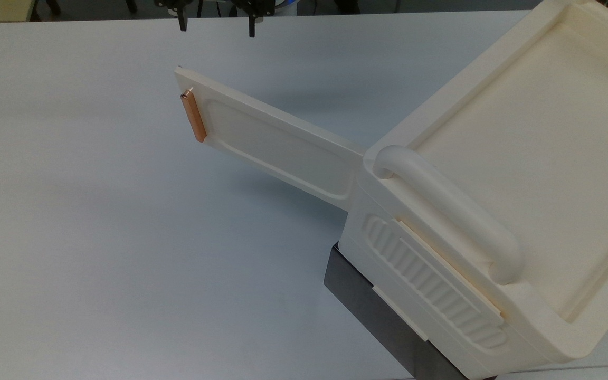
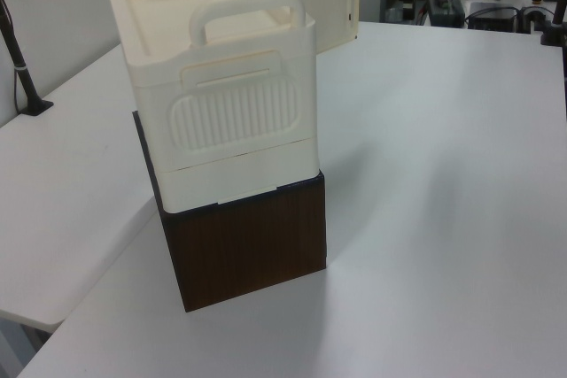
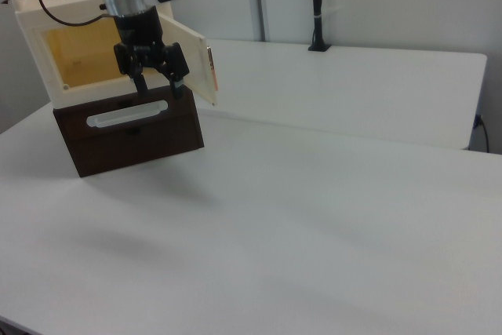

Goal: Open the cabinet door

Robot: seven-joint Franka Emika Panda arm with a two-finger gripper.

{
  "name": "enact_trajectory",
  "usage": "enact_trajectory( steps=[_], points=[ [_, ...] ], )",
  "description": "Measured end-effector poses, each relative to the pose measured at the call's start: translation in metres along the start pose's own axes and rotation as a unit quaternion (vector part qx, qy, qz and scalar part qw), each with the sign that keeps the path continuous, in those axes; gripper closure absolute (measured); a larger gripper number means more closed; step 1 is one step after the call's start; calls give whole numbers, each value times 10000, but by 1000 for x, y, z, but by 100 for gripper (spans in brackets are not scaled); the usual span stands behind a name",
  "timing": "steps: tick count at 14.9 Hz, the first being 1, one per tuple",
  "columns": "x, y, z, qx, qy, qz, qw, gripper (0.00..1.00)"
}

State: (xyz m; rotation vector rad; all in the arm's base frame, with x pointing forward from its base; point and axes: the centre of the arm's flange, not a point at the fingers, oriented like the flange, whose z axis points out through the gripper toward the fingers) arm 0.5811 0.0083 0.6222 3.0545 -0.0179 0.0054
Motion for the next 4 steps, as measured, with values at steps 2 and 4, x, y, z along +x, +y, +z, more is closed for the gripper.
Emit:
enact_trajectory(
  steps=[2,4],
  points=[
    [0,0,-1,2,27,115,9999,0],
    [-1,1,-2,3,34,150,9999,0]
  ],
)
